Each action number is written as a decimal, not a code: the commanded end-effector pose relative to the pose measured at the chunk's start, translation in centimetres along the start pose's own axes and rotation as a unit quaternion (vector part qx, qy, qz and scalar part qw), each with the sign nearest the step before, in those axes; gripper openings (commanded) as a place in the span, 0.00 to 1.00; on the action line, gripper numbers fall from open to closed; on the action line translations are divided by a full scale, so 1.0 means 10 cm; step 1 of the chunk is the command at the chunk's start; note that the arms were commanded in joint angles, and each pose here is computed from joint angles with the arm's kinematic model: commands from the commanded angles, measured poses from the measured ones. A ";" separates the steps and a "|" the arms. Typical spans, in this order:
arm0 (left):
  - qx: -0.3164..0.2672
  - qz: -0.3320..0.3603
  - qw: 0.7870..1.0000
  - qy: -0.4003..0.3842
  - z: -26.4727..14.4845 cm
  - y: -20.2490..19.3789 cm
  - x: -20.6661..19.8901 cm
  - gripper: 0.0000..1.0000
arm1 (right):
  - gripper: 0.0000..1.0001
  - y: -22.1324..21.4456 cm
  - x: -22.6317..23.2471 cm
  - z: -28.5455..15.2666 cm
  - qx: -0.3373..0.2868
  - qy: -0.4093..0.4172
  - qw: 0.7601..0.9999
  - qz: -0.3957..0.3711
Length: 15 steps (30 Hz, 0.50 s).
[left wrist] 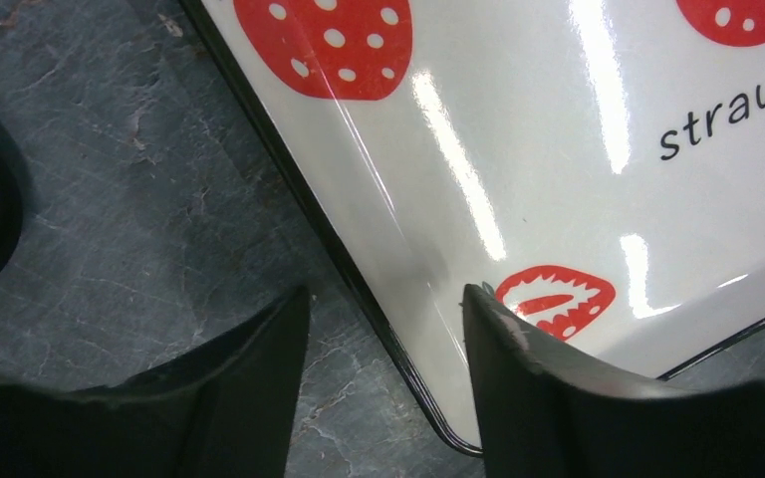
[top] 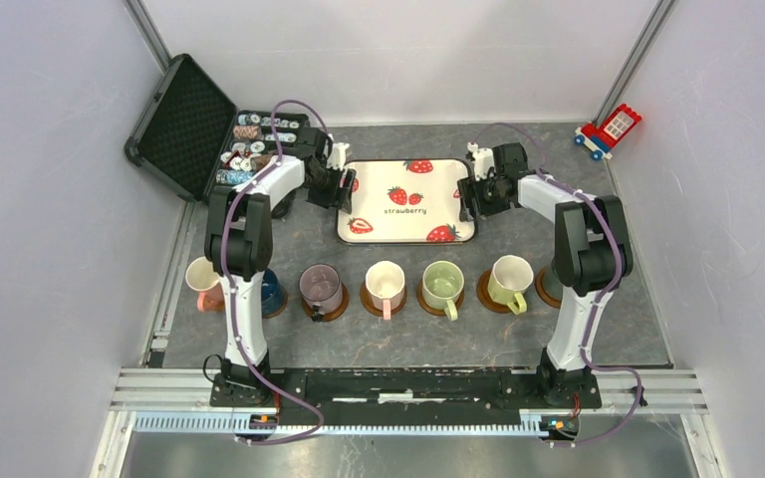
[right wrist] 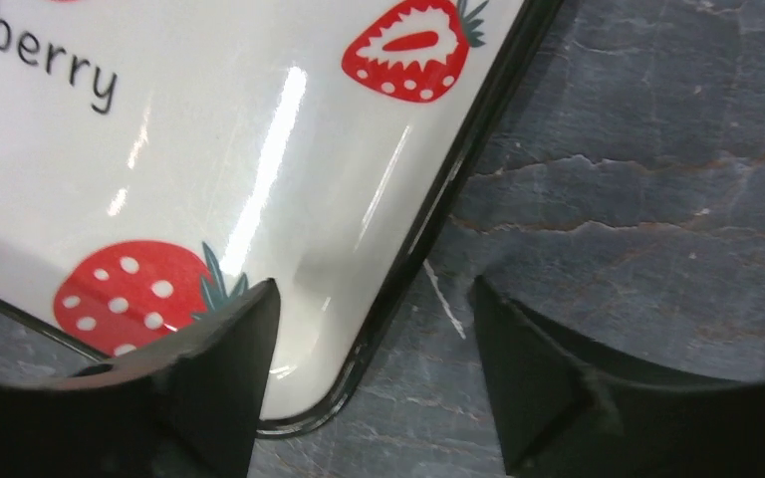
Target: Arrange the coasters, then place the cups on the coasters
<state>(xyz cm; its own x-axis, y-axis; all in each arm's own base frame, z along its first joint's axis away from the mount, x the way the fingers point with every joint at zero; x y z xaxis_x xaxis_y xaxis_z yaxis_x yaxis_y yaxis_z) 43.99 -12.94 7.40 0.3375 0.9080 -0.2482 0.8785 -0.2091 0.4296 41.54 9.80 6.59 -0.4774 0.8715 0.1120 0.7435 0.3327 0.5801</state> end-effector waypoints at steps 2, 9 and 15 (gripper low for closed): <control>-0.082 0.044 0.995 0.031 -0.73 0.36 -0.07 0.96 | 0.88 0.51 -0.11 -0.53 -0.061 -0.037 0.997 -0.037; -0.119 0.041 0.991 0.049 -1.49 0.64 -0.09 1.00 | 0.98 1.10 -0.18 -1.24 -0.141 -0.050 0.984 -0.100; -0.123 -0.013 0.991 0.055 -2.02 0.64 0.03 1.00 | 0.98 0.93 -0.27 -1.74 -0.167 -0.035 0.979 -0.115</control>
<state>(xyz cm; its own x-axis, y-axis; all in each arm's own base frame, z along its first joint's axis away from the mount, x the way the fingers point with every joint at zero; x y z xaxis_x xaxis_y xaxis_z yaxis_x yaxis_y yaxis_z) 45.56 -9.30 24.87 0.3381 0.9301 -0.1433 0.7355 -0.1662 0.6568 44.28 6.26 23.42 -0.5300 0.8422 -0.0995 0.4636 0.3860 0.7975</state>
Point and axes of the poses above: each gripper's point midway between its finger pads, its own z axis out along the fingers, its own x axis along the line the jaws close on, y = z × x, the point moved 5 cm from there along -z, back along the fingers, and after that the axes turned 5 degrees about -z, right-handed, at the moved point
